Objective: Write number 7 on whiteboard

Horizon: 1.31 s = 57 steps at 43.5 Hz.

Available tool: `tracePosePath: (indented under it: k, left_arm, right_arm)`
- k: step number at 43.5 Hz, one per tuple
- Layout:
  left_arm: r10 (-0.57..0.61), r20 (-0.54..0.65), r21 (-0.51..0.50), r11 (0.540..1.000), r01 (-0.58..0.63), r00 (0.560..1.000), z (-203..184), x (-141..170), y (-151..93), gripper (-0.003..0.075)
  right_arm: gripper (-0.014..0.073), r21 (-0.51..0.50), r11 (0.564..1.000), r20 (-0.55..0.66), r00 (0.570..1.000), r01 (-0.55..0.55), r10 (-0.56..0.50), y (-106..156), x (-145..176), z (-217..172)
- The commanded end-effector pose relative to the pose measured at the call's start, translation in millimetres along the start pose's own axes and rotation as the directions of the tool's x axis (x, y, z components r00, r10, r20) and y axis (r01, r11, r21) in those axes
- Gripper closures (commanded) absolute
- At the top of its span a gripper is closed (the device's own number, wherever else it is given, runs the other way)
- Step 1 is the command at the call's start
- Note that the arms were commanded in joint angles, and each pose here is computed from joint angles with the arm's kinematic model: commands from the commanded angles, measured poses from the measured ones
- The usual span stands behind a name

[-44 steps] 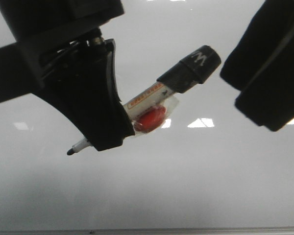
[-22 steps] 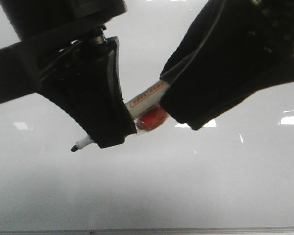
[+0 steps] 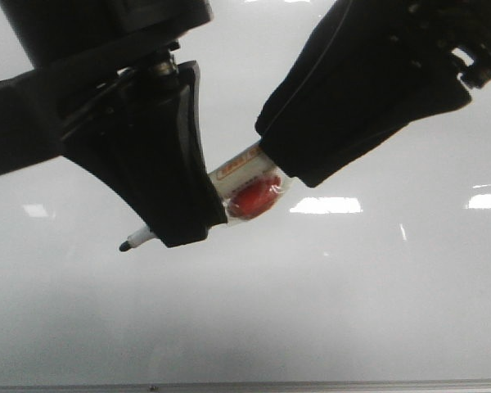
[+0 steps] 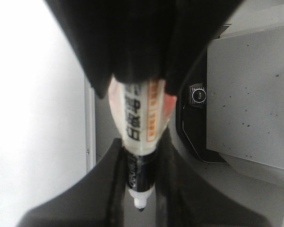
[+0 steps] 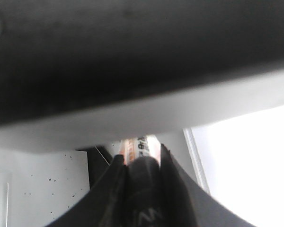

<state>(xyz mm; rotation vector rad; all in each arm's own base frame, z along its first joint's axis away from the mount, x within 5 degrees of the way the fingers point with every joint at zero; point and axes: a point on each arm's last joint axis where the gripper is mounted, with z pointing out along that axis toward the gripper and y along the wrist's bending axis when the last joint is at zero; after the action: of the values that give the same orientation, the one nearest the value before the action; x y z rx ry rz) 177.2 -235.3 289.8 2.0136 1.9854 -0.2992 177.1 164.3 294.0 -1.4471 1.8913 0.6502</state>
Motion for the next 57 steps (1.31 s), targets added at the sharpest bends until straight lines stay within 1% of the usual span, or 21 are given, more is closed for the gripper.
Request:
tracePosePath:
  k: [1,4,6,10,11,13,15,17,22,27,31,34,36,38,41,43,46,49,51,53,57]
  left_arm:
    - [-0.005,0.084,-0.036,0.999,0.008,0.996,-19.0,-9.4,-1.8,0.072]
    - [-0.005,0.084,-0.036,0.999,0.008,0.996,-19.0,-9.4,-1.8,0.0647]
    - [-0.015,0.088,-0.035,0.999,0.018,0.996,-19.0,-9.7,-1.9,0.0565]
    - [-0.048,0.091,-0.038,0.998,0.052,0.995,-20.0,-8.9,-0.7,0.0404]
    - [-0.058,0.093,-0.045,0.997,0.063,0.994,-22.0,-8.4,-0.1,0.0374]
    - [-0.105,0.095,-0.05,0.993,0.11,0.99,-25.8,-5.5,1.2,0.0333]
    - [-0.139,0.103,-0.057,0.988,0.145,0.985,-33.1,-2.0,1.1,0.0312]
    - [-0.152,0.114,-0.068,0.985,0.16,0.982,-42.1,2.5,0.7,0.0312]
    - [-0.211,0.185,-0.118,0.965,0.235,0.96,-71.2,15.5,-2.5,0.0312]
    - [-0.284,0.273,-0.176,0.925,0.337,0.919,-101.5,37.1,-9.4,0.0312]
    - [-0.35,0.353,-0.216,0.872,0.439,0.868,-119.8,56.8,-16.5,0.0312]
    - [-0.384,0.415,-0.245,0.826,0.508,0.825,-130.3,71.3,-22.9,0.0312]
    - [-0.398,0.455,-0.261,0.796,0.546,0.797,-135.2,79.4,-26.9,0.0312]
    - [-0.4,0.482,-0.277,0.775,0.568,0.78,-137.9,86.6,-30.9,0.0312]
    - [-0.397,0.506,-0.294,0.755,0.586,0.766,-139.5,94.3,-36.1,0.0312]
    - [-0.398,0.511,-0.298,0.749,0.592,0.762,-139.3,97.9,-39.2,0.0312]
    - [-0.403,0.51,-0.299,0.746,0.596,0.76,-137.8,100.9,-41.4,0.0312]
    - [-0.412,0.498,-0.294,0.748,0.595,0.763,-135.2,102.0,-42.1,0.0312]
    - [-0.413,0.497,-0.293,0.748,0.595,0.763,-134.7,102.2,-42.1,0.0312]
    - [-0.413,0.496,-0.293,0.748,0.595,0.763,-134.2,101.9,-41.3,0.0312]
    - [-0.412,0.499,-0.294,0.747,0.597,0.762,-133.8,101.4,-40.1,0.0312]
  right_arm:
    - [0.062,0.033,0.999,0.078,0.997,-0.004,0.001,-1.2,-14.7,-9.7]
    - [0.0672,0.034,0.999,0.079,0.997,-0.004,0.001,-1.3,-14.7,-9.7]
    - [0.0706,0.034,0.999,0.079,0.997,-0.004,0.001,-1.3,-14.7,-9.7]
    - [0.0711,0.034,0.999,0.079,0.997,-0.005,0.002,-1.3,-14.7,-9.7]
    - [0.0711,0.034,0.999,0.079,0.997,-0.005,0.002,-1.3,-14.7,-9.7]
    - [0.0711,0.038,0.999,0.079,0.997,-0.01,0.007,-2.0,-14.5,-10.3]
    - [0.0711,0.05,0.999,0.081,0.997,-0.016,0.012,-3.0,-14.4,-11.5]
    - [0.0711,0.069,0.997,0.085,0.996,-0.024,0.018,-4.2,-14.3,-14.7]
    - [0.0711,0.163,0.985,0.093,0.995,-0.059,0.044,-8.1,-13.0,-29.6]
    - [0.0711,0.258,0.958,0.093,0.99,-0.128,0.108,-12.3,-7.1,-50.1]
    - [0.0711,0.34,0.911,0.123,0.971,-0.234,0.204,-14.5,-0.8,-71.1]
    - [0.0711,0.376,0.864,0.171,0.941,-0.335,0.29,-13.3,3.2,-86.3]
    - [0.0711,0.39,0.841,0.198,0.927,-0.374,0.32,-9.9,5.1,-95.6]
    - [0.071,0.396,0.83,0.206,0.919,-0.392,0.336,-5.1,6.9,-102.7]
    - [0.0702,0.423,0.824,0.169,0.926,-0.377,0.337,0.6,12.1,-109.8]
    - [0.0702,0.448,0.81,0.124,0.924,-0.378,0.362,2.4,17.7,-112.0]
    - [0.0702,0.508,0.758,0.089,0.9,-0.409,0.426,1.0,25.8,-115.7]
    - [0.0702,0.579,0.685,0.089,0.87,-0.441,0.485,-3.4,32.3,-120.1]
    - [0.0702,0.594,0.657,0.103,0.854,-0.464,0.509,-4.5,33.6,-121.3]
    - [0.0702,0.591,0.649,0.113,0.846,-0.479,0.521,-4.3,33.6,-121.2]
    - [0.0702,0.564,0.658,0.158,0.847,-0.499,0.507,-4.8,28.0,-118.7]
